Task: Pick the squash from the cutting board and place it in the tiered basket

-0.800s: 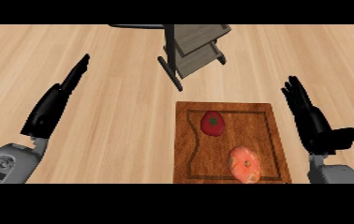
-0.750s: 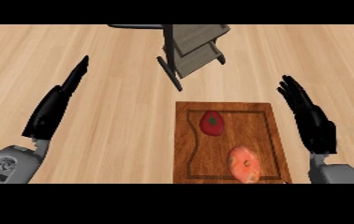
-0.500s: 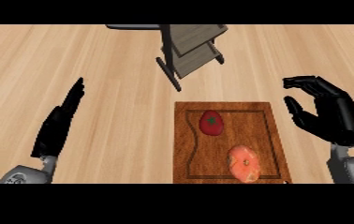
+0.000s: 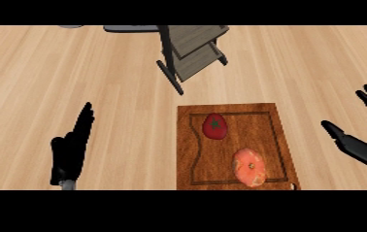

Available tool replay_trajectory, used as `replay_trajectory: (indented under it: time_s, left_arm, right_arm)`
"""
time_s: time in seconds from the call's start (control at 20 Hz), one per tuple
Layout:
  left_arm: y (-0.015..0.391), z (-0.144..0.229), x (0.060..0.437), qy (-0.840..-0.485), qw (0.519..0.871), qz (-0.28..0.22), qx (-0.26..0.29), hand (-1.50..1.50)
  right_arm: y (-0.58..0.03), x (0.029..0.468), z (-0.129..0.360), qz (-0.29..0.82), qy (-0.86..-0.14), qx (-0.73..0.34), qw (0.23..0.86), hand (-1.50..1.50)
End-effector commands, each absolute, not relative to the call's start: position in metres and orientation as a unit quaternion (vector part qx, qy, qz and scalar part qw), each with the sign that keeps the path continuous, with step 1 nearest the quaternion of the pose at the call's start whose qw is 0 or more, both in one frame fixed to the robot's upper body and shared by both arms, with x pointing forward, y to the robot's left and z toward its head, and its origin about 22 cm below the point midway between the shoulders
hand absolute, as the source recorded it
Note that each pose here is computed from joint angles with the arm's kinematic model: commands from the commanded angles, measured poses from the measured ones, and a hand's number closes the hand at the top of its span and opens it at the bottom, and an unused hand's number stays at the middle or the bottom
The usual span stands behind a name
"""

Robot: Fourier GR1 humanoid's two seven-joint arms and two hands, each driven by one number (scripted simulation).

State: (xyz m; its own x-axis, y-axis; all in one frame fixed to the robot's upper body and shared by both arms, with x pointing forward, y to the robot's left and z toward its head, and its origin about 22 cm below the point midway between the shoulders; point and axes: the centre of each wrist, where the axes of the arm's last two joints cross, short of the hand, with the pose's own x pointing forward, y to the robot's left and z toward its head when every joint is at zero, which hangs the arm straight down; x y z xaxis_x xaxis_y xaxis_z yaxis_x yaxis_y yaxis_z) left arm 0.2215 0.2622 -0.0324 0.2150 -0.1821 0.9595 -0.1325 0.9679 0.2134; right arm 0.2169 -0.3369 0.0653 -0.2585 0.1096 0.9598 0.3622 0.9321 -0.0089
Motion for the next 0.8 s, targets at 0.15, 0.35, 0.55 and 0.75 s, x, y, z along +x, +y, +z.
replay_trajectory:
  time_s: [0.15, 0.35, 0.55, 0.75]
  left_arm:
    - [0.245, -0.059, 0.206, -0.602, 0.788, 0.002, 0.127, 0.00]
    - [0.254, -0.050, 0.216, -0.610, 0.784, -0.004, 0.117, 0.00]
    - [0.254, -0.046, 0.215, -0.608, 0.785, -0.006, 0.119, 0.00]
    - [0.252, -0.061, 0.207, -0.596, 0.794, -0.006, 0.123, 0.00]
  right_arm:
    - [-0.342, 0.173, 0.104, 0.057, -0.721, -0.156, 0.673, -1.50]
    - [-0.330, 0.160, 0.127, 0.196, -0.659, -0.169, 0.706, -1.50]
    - [-0.306, 0.151, 0.159, 0.291, -0.618, -0.233, 0.692, -1.50]
    - [-0.286, 0.136, 0.178, 0.335, -0.575, -0.295, 0.685, -1.50]
